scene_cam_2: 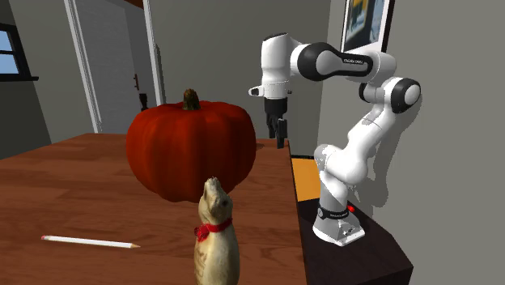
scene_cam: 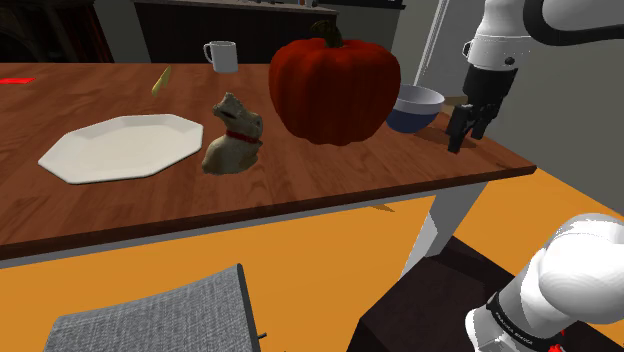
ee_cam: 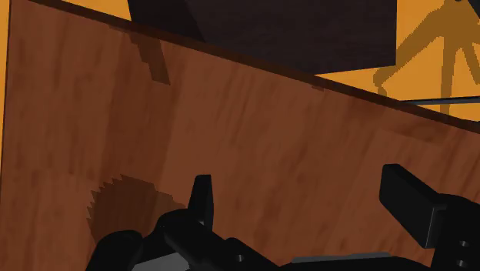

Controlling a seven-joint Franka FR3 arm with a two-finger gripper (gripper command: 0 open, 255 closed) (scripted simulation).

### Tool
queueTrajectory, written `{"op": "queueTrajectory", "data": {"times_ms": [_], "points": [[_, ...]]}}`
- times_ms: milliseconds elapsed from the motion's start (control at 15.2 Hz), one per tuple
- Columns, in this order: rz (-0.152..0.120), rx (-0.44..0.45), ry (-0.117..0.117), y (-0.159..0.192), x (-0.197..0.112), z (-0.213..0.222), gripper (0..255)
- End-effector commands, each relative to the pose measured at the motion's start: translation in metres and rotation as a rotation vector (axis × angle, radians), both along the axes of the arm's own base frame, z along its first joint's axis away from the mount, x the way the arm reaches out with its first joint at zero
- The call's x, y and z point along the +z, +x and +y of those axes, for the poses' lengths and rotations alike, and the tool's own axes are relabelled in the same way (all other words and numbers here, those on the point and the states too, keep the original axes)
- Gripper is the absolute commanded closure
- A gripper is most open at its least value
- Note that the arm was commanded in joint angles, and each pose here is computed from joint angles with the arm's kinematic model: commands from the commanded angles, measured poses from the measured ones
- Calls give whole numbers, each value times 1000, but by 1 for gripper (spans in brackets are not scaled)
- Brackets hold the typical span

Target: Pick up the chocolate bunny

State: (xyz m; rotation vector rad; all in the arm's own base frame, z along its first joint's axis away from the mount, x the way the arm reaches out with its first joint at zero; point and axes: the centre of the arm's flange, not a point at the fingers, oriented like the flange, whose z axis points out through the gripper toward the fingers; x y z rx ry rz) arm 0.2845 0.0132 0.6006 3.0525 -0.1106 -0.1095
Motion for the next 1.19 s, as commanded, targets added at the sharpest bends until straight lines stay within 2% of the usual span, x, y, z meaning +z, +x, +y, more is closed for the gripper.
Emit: {"op": "queueTrajectory", "data": {"times_ms": [0, 594, 1122], "points": [[0, 0, 0, 0, 0, 0, 0], [-63, 258, 78, 87, 0, 55, 0], [-120, 487, 147, 150, 8, 121, 0]]}}
